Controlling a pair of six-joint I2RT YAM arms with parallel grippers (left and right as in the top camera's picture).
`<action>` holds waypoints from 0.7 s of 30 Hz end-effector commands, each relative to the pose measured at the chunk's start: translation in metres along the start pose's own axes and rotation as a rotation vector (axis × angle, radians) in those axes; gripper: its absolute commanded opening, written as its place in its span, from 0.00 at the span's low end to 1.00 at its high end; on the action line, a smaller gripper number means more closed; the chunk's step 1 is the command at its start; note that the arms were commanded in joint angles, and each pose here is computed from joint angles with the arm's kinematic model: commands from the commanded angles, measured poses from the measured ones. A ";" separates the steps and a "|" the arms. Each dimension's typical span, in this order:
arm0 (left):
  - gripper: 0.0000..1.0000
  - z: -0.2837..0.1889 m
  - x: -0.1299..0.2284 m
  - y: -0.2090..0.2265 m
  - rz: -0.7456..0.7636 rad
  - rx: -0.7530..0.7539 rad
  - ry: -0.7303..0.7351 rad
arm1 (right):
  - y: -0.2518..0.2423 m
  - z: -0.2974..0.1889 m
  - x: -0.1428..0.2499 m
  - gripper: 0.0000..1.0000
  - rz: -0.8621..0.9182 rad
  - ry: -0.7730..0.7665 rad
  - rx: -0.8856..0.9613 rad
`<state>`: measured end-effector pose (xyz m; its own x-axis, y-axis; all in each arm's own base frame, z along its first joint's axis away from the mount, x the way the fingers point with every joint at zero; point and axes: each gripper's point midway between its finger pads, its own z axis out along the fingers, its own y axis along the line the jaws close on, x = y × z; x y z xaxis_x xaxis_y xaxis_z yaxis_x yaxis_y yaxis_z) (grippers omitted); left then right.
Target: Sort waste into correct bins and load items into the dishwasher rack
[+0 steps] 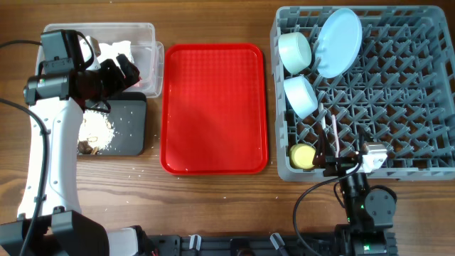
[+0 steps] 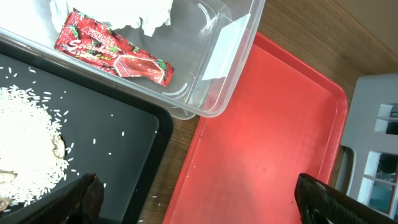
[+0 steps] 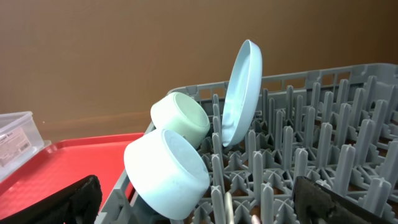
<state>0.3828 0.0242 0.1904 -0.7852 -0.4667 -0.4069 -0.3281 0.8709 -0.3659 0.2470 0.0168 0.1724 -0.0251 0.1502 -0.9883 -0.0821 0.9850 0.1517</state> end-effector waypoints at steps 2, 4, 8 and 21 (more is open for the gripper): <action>1.00 -0.005 -0.005 -0.001 0.010 0.002 -0.020 | 0.004 -0.001 -0.003 1.00 -0.019 -0.014 -0.023; 1.00 -0.005 -0.005 -0.001 0.010 0.002 -0.020 | 0.004 -0.001 -0.003 1.00 -0.019 -0.014 -0.023; 1.00 -0.005 -0.005 -0.001 0.010 0.002 -0.020 | 0.004 -0.001 -0.003 1.00 -0.019 -0.014 -0.023; 1.00 -0.026 -0.004 -0.001 0.051 -0.076 -0.087 | 0.004 -0.001 -0.003 1.00 -0.019 -0.014 -0.023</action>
<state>0.3791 0.0272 0.1883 -0.7873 -0.4672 -0.4023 -0.3439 0.8744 -0.3424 0.2470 0.0175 0.1724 -0.0257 0.1501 -0.9883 -0.0859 0.9847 0.1518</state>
